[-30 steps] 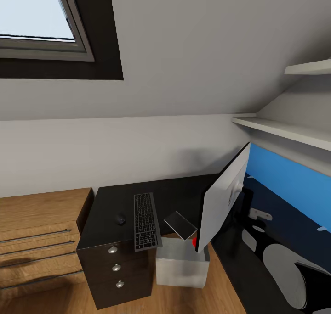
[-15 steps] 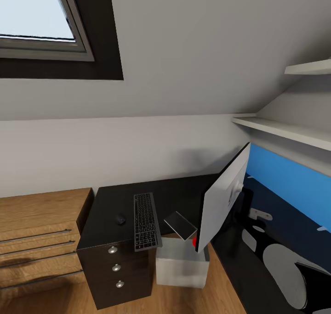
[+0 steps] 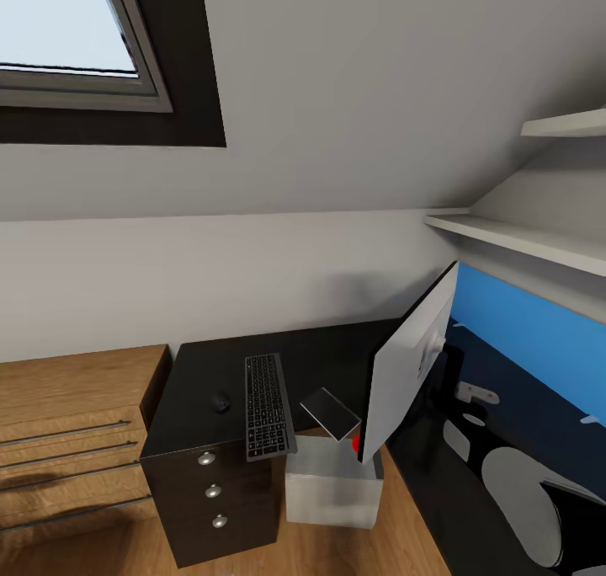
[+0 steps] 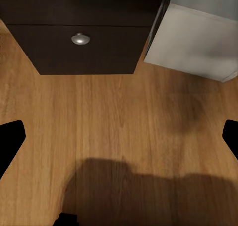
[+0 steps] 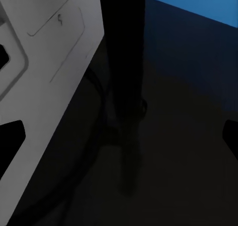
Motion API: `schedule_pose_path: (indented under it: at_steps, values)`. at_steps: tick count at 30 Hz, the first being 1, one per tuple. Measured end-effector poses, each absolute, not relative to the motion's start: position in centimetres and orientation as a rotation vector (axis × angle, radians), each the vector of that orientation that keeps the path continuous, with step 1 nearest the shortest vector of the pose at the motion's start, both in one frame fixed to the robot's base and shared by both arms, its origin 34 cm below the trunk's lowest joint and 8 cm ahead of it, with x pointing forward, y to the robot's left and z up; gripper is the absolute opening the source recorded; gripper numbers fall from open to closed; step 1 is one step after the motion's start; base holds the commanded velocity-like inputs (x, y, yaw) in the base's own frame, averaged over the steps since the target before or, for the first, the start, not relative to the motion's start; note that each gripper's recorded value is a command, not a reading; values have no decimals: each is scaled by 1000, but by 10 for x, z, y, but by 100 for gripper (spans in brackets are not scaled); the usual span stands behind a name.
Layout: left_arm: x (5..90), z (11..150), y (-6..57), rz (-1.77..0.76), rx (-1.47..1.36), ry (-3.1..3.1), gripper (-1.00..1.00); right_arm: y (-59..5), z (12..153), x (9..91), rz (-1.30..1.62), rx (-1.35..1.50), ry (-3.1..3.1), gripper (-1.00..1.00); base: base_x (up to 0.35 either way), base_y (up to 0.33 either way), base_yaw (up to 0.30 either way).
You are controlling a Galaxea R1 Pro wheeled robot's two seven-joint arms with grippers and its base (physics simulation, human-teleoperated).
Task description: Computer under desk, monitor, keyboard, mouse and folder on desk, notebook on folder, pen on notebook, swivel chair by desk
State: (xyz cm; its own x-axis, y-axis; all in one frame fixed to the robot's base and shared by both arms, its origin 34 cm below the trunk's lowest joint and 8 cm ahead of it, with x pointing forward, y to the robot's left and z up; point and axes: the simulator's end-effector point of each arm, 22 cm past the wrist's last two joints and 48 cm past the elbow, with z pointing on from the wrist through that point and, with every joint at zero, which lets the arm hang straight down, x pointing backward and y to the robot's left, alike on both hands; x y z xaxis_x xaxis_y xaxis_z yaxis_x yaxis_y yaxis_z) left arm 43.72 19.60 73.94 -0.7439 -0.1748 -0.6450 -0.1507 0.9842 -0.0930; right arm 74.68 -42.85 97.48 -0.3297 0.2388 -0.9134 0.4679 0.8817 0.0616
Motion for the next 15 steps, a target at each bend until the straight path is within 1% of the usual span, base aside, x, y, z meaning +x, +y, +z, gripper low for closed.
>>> schedule_pose_path:
  at_steps: [15]
  values:
    - [444,732,195,-47,-234,2418,100,-433,966,750,-275,534,1924,100,0,0,0]
